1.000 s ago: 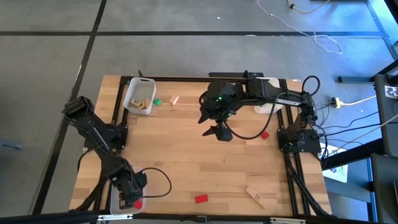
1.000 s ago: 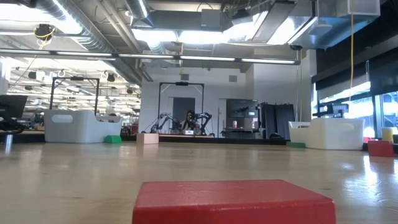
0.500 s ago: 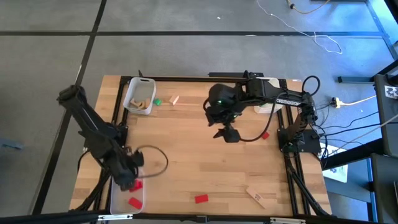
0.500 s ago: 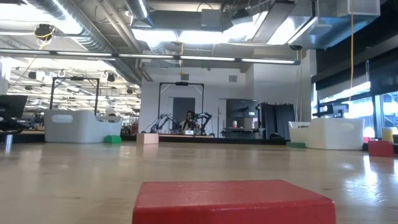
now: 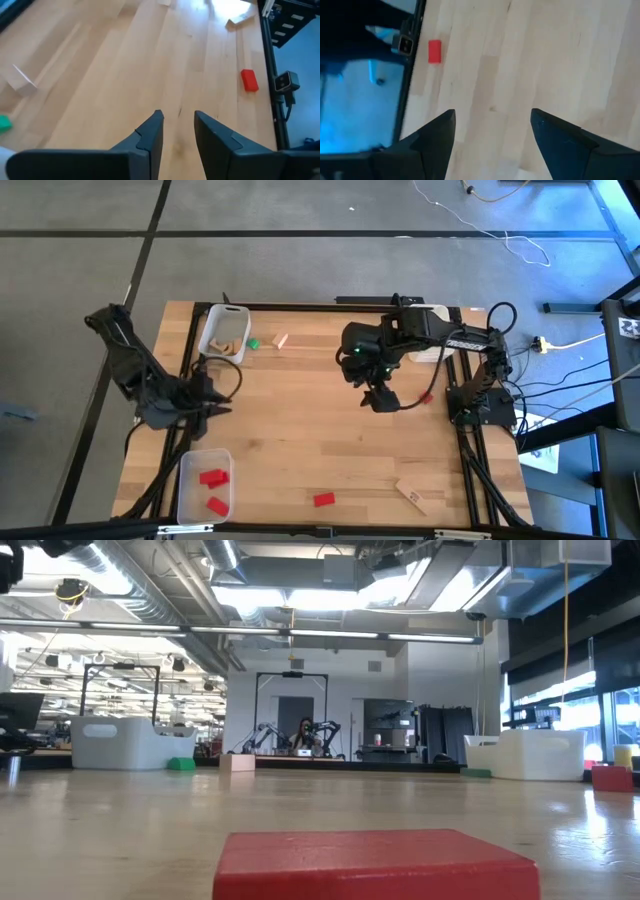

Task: Sort & place blocks by color
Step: Put the red block into the transparent bin

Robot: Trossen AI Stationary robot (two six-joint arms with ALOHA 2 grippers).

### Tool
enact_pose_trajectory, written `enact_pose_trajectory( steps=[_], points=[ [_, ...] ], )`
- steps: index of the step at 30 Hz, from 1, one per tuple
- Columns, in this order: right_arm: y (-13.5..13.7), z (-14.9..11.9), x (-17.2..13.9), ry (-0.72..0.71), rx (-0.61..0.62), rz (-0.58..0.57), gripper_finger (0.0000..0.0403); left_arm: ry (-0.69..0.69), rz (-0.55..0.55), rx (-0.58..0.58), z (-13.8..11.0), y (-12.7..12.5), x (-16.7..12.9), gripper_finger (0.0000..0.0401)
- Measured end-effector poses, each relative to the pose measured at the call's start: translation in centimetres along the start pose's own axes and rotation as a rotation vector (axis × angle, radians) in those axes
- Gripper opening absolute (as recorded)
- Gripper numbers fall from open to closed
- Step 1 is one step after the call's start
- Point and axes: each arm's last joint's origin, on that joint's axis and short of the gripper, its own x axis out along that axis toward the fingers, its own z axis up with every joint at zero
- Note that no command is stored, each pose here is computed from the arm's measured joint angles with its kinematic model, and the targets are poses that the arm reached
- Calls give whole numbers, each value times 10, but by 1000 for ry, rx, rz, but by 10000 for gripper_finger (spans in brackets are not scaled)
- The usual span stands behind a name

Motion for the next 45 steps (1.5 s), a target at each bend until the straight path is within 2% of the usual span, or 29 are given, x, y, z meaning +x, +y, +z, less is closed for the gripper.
enact_pose_trajectory(
  steps=[5, 10, 17, 19, 23, 31, 37, 45],
  points=[
    [0, 0, 0, -2, 143, 0, 260, 24, -18, 39, -2, 11, -9, 101],
    [0, 1, 0, -5, 275, 0, 260, 59, -3, 138, -5, 19, -12, 101],
    [0, -5, 3, 50, 466, -26, 260, 32, -22, 226, -4, 29, -21, 101],
    [0, -5, 3, 50, 472, -25, 260, 22, -32, 238, -4, 32, -23, 101],
    [0, -7, -3, 33, 402, -69, 260, 2, -49, 222, -3, 38, -28, 101],
    [17, -31, -53, -129, 272, -265, 260, -43, -35, 186, -2, 44, -33, 101],
    [24, -59, -75, -175, 312, -354, 260, -76, 0, 135, -1, 45, -33, 103],
    [23, -104, -63, -164, 444, -356, 260, -90, 11, 103, -1, 45, -33, 103]
  ],
)
